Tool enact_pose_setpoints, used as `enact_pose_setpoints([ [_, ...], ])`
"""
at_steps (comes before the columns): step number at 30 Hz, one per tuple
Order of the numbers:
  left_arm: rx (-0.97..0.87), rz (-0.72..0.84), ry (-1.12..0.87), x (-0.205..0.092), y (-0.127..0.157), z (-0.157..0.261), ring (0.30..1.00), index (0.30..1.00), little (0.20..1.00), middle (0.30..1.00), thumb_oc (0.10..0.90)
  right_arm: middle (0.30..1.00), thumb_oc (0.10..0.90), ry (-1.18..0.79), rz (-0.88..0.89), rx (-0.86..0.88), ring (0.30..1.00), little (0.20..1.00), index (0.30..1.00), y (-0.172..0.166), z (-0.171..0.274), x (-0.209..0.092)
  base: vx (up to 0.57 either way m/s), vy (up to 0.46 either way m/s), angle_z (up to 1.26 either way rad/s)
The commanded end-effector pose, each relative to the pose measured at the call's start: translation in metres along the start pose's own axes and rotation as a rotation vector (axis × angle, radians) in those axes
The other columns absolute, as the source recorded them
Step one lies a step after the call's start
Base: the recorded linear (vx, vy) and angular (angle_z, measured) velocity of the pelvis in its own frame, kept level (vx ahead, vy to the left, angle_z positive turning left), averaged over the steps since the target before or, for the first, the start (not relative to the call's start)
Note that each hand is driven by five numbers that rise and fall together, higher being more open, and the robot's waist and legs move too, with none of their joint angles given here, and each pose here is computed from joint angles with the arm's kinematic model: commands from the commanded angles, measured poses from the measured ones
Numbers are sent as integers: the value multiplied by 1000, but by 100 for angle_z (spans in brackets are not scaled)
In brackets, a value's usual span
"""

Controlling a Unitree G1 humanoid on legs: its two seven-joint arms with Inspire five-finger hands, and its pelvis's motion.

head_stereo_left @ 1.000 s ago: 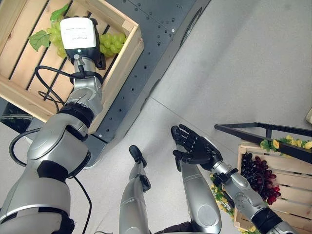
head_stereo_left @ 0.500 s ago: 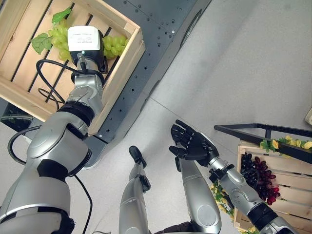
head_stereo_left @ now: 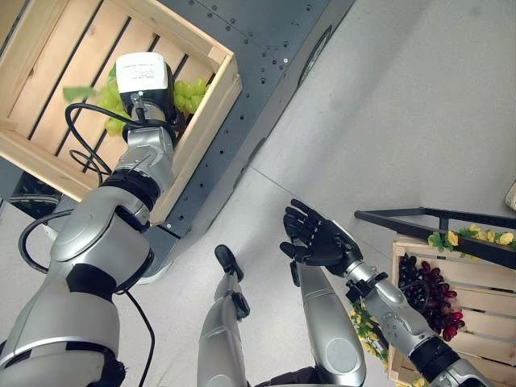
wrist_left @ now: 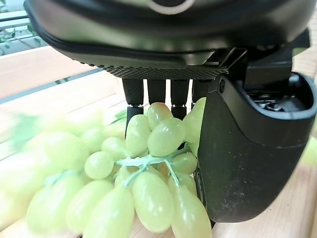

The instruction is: Pick up the fruits from the basket on one side to the basket on the other side

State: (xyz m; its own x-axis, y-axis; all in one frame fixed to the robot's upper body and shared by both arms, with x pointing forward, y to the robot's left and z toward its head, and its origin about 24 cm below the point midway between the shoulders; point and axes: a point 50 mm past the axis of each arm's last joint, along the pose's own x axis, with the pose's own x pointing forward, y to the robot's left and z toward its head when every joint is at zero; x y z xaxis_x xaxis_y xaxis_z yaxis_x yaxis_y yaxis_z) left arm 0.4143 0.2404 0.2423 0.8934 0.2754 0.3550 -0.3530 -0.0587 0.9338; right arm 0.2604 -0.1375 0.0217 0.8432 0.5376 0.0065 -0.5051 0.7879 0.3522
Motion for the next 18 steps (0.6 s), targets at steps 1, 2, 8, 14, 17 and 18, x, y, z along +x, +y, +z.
enact_pose_setpoints([
  [1,-100,201,90,6,27,-25,300,300,300,300,400,900,800,-148,24,26,900,900,900,10,15,-5,0,0,0],
  [2,-133,236,76,6,30,-25,300,300,300,300,400,900,800,-155,21,25,900,900,900,10,15,-6,0,0,0],
  [8,-217,389,-10,-1,37,-32,300,300,300,300,400,900,800,-198,-4,23,900,900,900,5,16,-18,-49,-18,0],
  [14,-287,541,-33,-17,34,-50,300,300,300,300,400,900,800,-238,-33,33,900,900,900,2,19,-28,-29,-7,-2],
  [17,-306,593,-45,-21,36,-54,300,300,300,300,400,900,800,-247,-44,36,900,900,900,2,20,-33,-18,-8,2],
  [18,-313,616,-53,-24,35,-55,300,300,300,300,400,900,800,-249,-52,41,900,900,900,2,20,-35,0,0,0],
])
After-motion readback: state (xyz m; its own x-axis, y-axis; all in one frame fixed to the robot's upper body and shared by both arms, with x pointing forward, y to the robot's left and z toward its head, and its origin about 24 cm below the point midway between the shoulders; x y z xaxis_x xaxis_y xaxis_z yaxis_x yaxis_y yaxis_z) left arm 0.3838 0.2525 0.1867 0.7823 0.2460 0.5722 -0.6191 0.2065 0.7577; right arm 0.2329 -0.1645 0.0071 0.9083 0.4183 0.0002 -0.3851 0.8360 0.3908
